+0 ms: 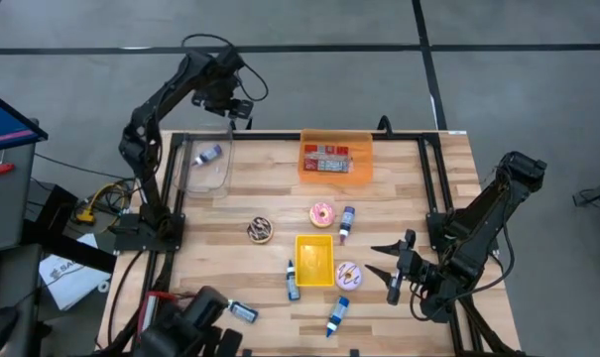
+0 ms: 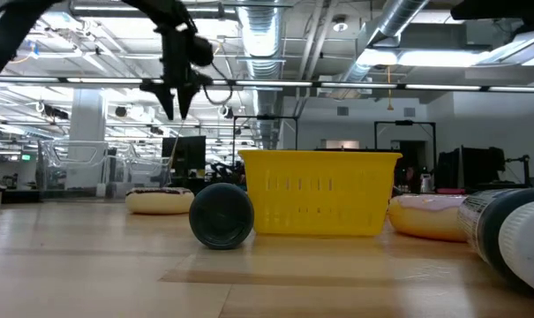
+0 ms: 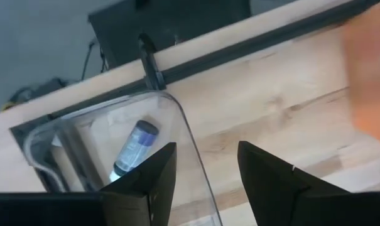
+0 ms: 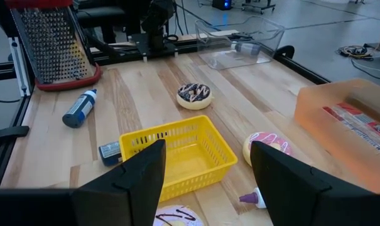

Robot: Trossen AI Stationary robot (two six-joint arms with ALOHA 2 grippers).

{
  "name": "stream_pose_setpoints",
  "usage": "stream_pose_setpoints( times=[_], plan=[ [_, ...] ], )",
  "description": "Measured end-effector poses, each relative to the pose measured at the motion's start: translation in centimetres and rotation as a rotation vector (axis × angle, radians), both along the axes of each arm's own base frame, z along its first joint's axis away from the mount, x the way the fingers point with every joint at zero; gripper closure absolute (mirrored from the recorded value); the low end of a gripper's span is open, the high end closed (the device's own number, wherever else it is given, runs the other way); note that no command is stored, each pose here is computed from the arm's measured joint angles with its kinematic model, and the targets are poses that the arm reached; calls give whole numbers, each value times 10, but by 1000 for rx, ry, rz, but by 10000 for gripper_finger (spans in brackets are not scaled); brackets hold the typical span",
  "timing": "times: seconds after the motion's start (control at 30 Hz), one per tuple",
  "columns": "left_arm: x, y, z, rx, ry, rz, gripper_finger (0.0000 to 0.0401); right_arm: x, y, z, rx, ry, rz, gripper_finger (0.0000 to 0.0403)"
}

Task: Pick & Place Food Item
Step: Put the bottom right blue food coloring bottle into the transparent bin

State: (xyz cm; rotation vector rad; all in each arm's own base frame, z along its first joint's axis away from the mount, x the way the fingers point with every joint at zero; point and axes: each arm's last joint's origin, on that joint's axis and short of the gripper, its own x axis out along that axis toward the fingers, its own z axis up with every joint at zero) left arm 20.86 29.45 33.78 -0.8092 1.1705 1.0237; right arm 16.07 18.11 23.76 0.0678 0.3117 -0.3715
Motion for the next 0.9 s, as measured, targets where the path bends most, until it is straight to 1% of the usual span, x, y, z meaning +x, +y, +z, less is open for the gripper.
stream_pose_setpoints(
  times=[0.13,0.2,0.33,0.5,0.57,0.63,0.73,0.83,0.9],
  plan=[
    [-9,-23,29,57,-43,-41,238,0,0,0,0,0,-1,177],
    [-11,-40,43,60,-73,-87,238,0,0,0,0,0,-1,177],
    [-8,-83,65,55,-92,-220,238,0,0,0,0,-1,-1,177],
    [-3,-136,89,104,-156,-350,238,0,0,0,-1,-1,-2,177],
    [0,-155,93,124,-179,-394,238,0,0,0,2,-4,-2,177],
    [4,-172,88,103,-174,-442,238,0,0,0,8,-7,-4,177],
    [10,-196,66,65,-117,-480,238,-2,2,0,10,-9,6,177],
    [17,-215,32,31,-63,-507,238,-4,3,1,12,-19,6,177],
    [21,-229,4,-2,-61,-544,238,-5,4,1,9,-26,7,177]
  ],
)
